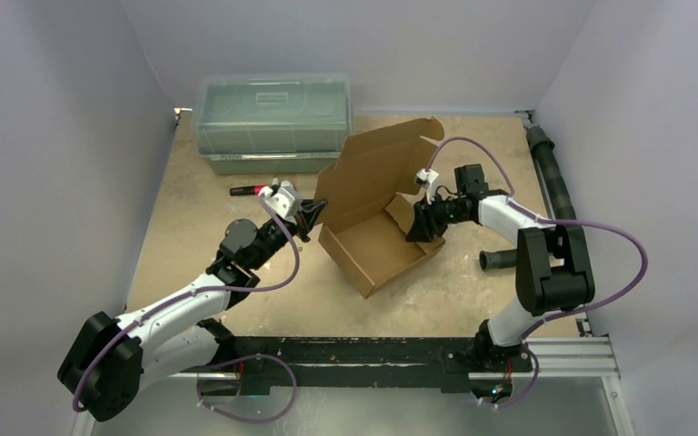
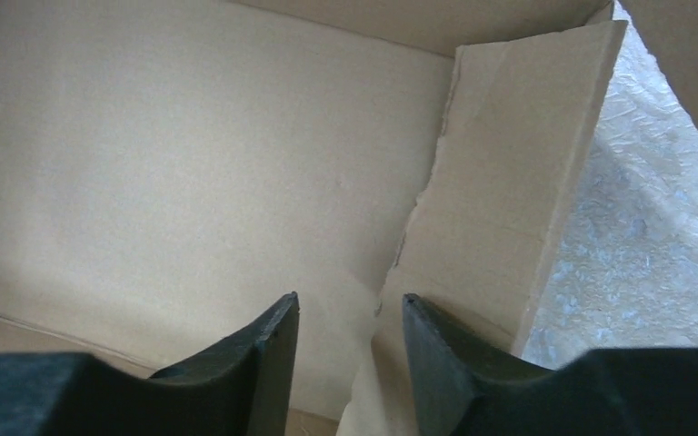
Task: Fold the paper box
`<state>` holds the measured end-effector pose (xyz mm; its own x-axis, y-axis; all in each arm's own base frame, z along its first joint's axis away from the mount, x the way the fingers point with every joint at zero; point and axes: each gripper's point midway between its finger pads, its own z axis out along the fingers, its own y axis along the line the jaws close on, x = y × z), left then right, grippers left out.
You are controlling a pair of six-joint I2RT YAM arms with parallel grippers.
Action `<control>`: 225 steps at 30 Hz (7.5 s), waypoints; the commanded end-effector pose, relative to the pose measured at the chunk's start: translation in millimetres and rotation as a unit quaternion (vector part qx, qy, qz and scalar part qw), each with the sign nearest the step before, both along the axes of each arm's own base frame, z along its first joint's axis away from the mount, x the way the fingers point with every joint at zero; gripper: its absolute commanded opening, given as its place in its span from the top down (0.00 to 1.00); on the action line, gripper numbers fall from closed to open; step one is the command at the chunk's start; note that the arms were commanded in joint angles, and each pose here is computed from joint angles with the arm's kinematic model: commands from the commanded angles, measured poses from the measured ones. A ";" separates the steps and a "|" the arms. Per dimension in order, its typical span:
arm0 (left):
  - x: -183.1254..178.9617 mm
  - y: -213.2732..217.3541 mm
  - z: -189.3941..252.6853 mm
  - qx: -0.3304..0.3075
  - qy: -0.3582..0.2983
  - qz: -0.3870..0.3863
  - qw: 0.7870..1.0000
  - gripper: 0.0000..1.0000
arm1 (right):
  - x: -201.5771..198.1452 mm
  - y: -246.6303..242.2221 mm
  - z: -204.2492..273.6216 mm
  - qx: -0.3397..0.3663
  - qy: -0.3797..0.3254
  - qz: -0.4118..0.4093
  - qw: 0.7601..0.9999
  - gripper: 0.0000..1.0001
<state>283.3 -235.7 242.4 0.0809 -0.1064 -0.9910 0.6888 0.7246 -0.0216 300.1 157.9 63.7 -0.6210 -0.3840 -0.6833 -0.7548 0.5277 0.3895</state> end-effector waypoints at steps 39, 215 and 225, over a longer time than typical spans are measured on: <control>-7.9 1.7 3.4 -0.021 -0.007 -0.006 1.000 1.00 | 46.4 -38.0 5.4 -0.129 -0.128 -0.065 0.981 0.58; -9.3 -21.1 47.0 -0.074 0.024 -0.047 0.996 1.00 | 103.9 -42.8 35.6 -0.173 -0.254 -0.141 0.941 0.57; 13.3 -27.5 32.8 0.008 -0.007 -0.031 0.999 1.00 | 52.1 -86.4 110.8 -0.135 -0.319 -0.057 0.936 0.08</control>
<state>285.3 -256.6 247.7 -0.0360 -0.1291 -0.9910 0.7201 0.6842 -0.1153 370.6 92.7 115.3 -0.3267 -0.5747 -0.7503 -0.6760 0.6969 -0.2395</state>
